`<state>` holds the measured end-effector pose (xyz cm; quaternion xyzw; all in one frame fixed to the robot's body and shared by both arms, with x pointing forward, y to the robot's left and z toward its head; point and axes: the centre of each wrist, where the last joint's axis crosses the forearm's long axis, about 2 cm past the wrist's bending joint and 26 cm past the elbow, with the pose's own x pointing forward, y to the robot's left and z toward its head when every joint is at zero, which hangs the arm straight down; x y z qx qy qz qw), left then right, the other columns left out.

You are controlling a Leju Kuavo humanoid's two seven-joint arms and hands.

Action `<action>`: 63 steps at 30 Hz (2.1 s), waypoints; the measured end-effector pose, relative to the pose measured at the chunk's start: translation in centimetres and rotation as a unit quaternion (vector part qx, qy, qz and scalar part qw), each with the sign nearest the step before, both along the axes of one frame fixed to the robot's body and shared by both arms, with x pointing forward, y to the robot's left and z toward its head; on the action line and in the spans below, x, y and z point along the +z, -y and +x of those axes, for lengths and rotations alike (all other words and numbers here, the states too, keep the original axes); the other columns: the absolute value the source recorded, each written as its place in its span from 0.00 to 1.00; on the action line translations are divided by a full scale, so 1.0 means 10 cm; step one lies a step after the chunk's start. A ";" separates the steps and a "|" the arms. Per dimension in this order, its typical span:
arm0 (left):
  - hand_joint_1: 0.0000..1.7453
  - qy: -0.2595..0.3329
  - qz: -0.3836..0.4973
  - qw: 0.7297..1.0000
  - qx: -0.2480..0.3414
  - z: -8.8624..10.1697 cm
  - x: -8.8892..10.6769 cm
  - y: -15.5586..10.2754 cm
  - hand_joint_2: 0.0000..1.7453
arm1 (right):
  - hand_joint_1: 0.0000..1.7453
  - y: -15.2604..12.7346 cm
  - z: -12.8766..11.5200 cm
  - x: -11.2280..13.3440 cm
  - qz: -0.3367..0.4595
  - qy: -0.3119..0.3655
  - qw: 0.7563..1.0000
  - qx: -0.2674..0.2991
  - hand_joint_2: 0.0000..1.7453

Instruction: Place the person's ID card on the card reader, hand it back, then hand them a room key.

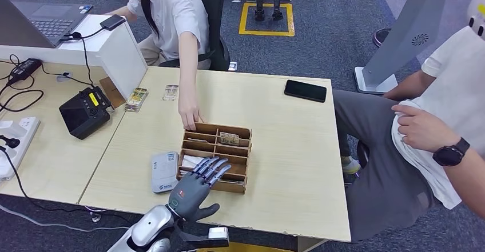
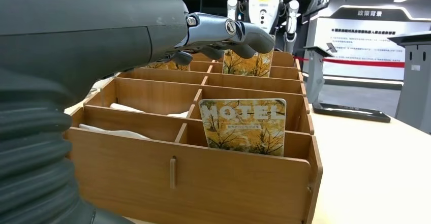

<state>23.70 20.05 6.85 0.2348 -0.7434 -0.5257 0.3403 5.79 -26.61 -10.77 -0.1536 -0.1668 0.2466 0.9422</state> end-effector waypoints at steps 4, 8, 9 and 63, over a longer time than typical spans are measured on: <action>0.00 0.002 0.001 1.000 0.004 0.00 -0.01 0.01 1.00 | 0.00 -0.01 0.00 0.00 0.001 0.000 1.000 0.000 1.00; 0.00 0.002 0.002 1.000 0.007 0.00 -0.02 0.01 1.00 | 0.00 -0.02 0.01 0.00 0.001 0.001 1.000 0.002 1.00; 0.00 0.003 0.002 1.000 0.009 0.00 -0.02 0.01 1.00 | 0.00 -0.02 0.01 0.00 0.001 0.001 1.000 0.003 1.00; 1.00 -0.043 -0.049 0.998 -0.005 0.17 0.09 -0.24 1.00 | 0.00 -0.01 0.01 0.00 0.003 0.004 1.000 -0.004 1.00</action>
